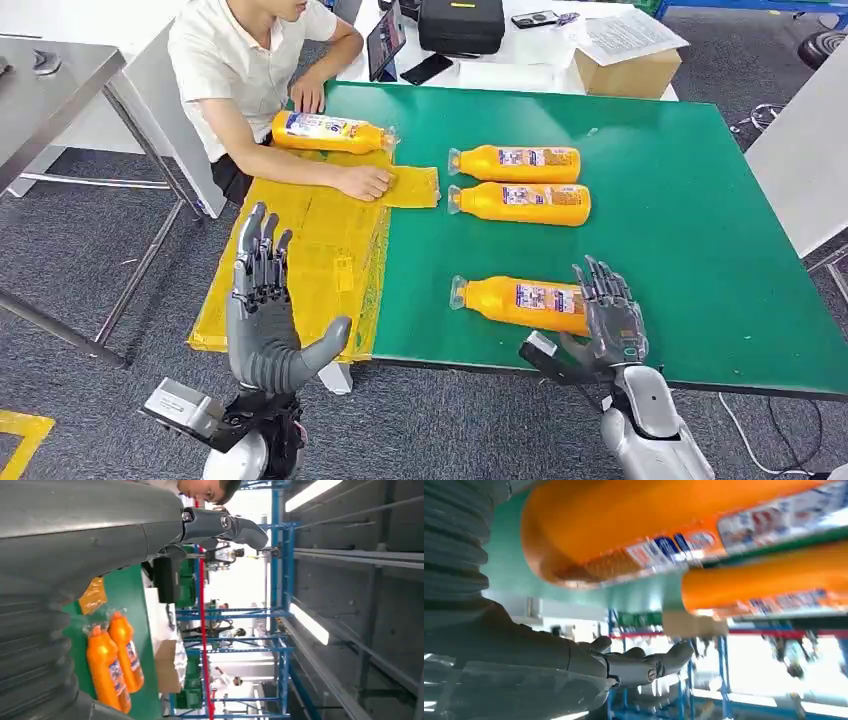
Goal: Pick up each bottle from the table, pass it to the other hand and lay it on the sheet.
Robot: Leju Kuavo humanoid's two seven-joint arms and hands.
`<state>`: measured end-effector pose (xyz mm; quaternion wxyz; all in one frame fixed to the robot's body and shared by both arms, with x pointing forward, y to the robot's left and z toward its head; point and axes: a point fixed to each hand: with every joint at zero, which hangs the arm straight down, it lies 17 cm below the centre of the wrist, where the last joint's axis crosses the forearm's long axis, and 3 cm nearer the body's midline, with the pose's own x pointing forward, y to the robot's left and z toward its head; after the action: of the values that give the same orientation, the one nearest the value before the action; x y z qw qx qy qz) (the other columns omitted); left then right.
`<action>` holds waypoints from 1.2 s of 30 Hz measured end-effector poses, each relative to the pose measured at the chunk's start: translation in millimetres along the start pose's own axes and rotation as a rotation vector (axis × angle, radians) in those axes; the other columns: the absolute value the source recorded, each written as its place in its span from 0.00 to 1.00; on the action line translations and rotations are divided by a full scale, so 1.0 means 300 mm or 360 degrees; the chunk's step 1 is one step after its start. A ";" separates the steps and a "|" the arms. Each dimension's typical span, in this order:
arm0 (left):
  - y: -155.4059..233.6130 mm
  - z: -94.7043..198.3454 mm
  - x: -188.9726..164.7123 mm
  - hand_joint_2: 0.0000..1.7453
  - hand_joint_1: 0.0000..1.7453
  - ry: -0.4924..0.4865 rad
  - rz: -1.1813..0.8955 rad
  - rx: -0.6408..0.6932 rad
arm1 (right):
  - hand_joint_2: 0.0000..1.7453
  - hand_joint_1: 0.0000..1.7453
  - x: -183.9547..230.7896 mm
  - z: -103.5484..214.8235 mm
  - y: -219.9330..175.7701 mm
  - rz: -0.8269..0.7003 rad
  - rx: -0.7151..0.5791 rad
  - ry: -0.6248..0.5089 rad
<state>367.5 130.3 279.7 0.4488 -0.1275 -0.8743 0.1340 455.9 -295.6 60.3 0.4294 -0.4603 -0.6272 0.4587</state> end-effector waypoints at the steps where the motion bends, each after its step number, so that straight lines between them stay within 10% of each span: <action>1: -0.001 0.000 -0.005 1.00 0.00 0.0012 0.0000 -0.0001 | 1.00 0.00 -0.010 -0.003 0.015 -0.0016 0.0035 0.0016; 11: -0.051 0.034 -0.103 1.00 0.00 0.0248 0.0072 -0.0114 | 1.00 0.00 -0.127 0.030 0.190 -0.0140 0.0540 0.0188; 12: -0.056 0.037 -0.108 1.00 0.00 0.0262 0.0077 -0.0126 | 1.00 0.09 -0.136 0.029 0.195 -0.0137 0.0571 0.0199; 13: -0.060 0.039 -0.111 1.00 0.00 0.0271 0.0084 -0.0135 | 1.00 0.99 -0.139 0.027 0.200 -0.0139 0.0600 0.0203; 29: -0.105 0.055 -0.131 1.00 0.00 0.0324 0.0156 -0.0209 | 1.00 1.00 -0.198 0.026 0.209 -0.0097 0.0752 0.0127; 36: -0.124 0.055 -0.144 1.00 0.00 0.0342 0.0205 -0.0236 | 1.00 1.00 -0.126 0.066 0.214 -0.0576 0.0881 -0.0013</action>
<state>374.7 78.9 250.9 0.5196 -0.2297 -0.8188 0.0830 456.5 -325.9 -10.6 0.6100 -0.2054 -0.5522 0.5299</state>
